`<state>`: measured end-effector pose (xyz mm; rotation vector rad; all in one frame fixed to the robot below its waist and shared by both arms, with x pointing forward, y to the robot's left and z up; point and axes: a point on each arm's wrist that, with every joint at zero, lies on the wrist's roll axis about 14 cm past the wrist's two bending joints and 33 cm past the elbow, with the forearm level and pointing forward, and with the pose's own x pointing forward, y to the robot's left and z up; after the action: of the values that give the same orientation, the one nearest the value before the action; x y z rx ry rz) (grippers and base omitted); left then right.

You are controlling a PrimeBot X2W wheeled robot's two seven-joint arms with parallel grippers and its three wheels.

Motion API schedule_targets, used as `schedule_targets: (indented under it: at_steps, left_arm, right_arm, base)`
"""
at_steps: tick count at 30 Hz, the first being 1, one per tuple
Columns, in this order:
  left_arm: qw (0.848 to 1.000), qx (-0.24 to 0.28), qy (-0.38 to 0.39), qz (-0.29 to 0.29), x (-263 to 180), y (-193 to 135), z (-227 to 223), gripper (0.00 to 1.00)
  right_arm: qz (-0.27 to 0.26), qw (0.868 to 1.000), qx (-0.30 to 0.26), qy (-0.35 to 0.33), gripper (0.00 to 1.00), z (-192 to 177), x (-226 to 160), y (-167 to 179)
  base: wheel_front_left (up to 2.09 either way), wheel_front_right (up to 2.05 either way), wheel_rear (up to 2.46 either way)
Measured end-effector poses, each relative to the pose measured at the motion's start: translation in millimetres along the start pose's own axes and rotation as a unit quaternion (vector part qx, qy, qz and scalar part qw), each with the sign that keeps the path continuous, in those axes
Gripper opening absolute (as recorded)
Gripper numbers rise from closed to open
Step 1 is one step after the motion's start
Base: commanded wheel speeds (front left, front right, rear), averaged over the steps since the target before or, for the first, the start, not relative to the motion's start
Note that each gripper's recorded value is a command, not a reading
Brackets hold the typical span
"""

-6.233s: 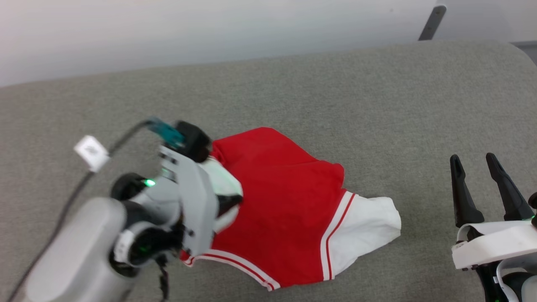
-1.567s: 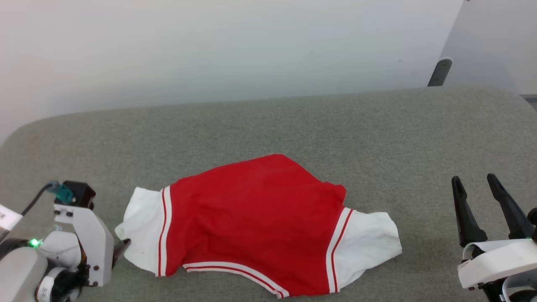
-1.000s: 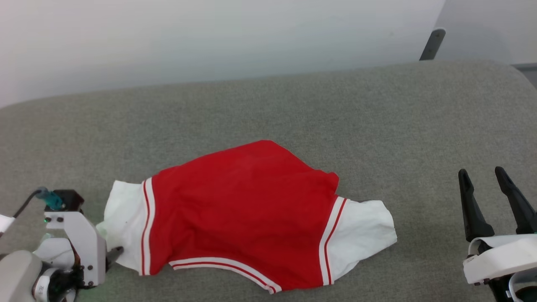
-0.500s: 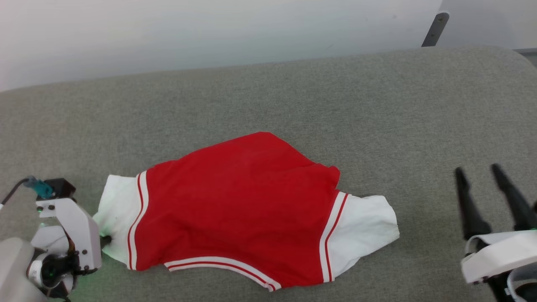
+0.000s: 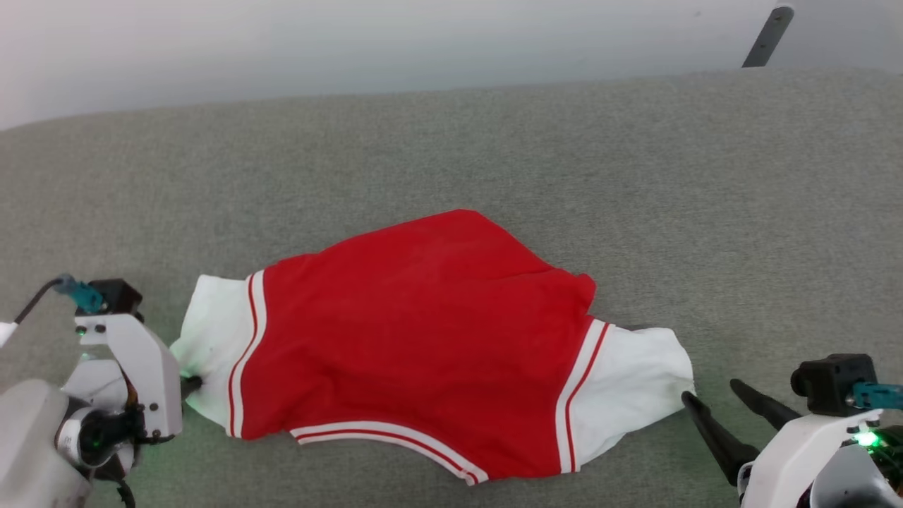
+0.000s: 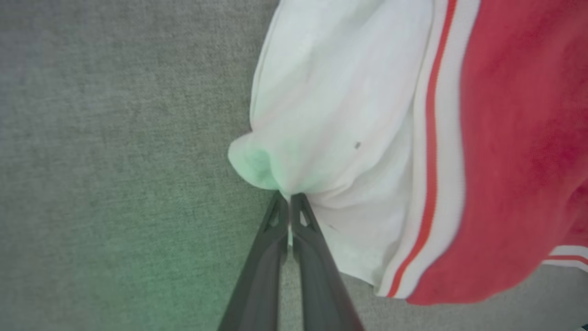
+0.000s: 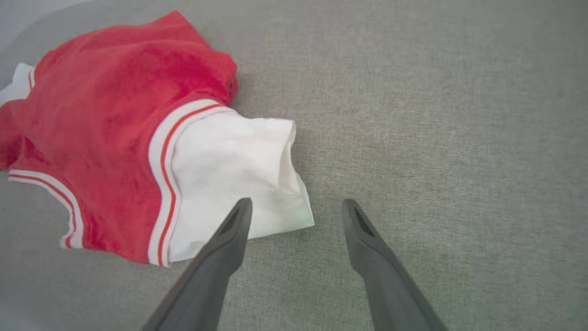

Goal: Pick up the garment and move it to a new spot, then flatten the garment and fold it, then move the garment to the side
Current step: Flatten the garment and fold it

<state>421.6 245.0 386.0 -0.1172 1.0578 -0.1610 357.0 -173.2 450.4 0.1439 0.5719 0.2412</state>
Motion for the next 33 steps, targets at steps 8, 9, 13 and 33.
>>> schedule_targets:
  at_steps: [8,9,13,33]
  left_arm:
    - [1.000,0.001,-0.004,-0.003,4.0,0.3,3.1,0.00]
    - [1.000,0.000,-0.005,-0.003,4.7,0.0,4.0,0.00]
    - [1.000,-0.002,-0.005,-0.005,7.2,1.2,4.0,0.00]
    - [1.000,0.005,0.002,-0.002,-11.3,-0.8,4.6,0.00]
  right_arm:
    - [0.010,0.998,0.005,0.060,1.00,-18.1,25.2,2.4]
    - [0.010,0.997,0.007,0.070,1.00,-21.9,28.7,2.3]
    - [0.006,0.993,0.009,0.118,1.00,-40.5,41.9,-1.3]
    - [0.060,0.990,0.000,0.126,0.00,6.3,58.9,11.9]
  base:
    - [0.00,0.00,0.00]
    - [0.00,0.00,0.00]
    - [0.00,0.00,0.00]
    - [0.00,0.00,0.00]
